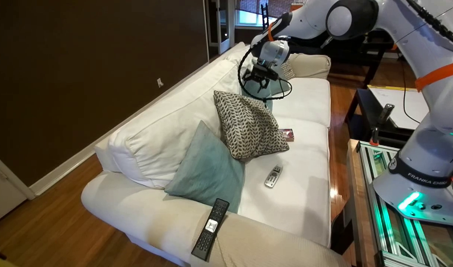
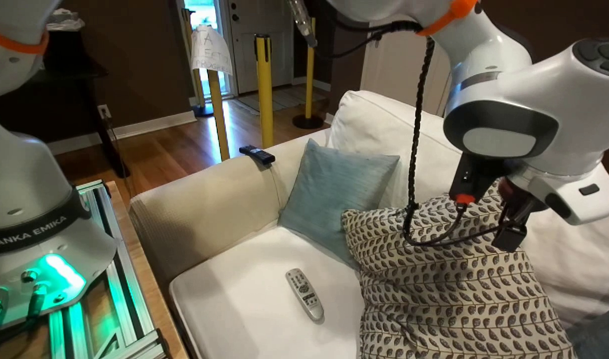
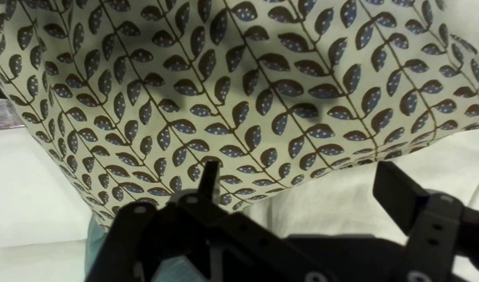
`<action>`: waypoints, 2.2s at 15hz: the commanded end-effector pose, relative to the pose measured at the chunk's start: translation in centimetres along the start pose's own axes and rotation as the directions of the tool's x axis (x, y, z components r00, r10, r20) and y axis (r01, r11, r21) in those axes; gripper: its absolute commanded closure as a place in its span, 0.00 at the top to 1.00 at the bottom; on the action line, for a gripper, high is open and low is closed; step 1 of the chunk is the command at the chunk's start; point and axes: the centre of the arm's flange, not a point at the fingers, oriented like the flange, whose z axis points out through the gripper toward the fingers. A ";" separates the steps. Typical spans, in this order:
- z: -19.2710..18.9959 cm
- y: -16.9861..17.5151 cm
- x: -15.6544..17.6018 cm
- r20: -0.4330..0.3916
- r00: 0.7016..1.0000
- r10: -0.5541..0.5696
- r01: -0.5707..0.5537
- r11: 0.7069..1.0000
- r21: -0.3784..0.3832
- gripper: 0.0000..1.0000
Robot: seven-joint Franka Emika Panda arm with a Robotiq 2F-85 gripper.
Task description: Pick up the beige and black pillow and put it in front of the blue pillows, pick up the left blue pillow move it to the left of the couch, pick the beige and black pillow and move it backwards
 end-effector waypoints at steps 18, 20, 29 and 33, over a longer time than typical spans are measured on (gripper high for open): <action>14.2 -1.9 4.6 -0.061 0.994 -0.088 0.076 0.982 -0.172 0.74; 14.6 -2.1 4.5 -0.064 0.995 -0.078 0.067 0.984 -0.164 0.59; 14.0 -1.6 4.0 0.004 1.000 -0.025 0.026 0.996 -0.088 0.00; 11.0 -2.2 2.8 0.010 0.992 -0.123 0.123 0.991 -0.057 0.02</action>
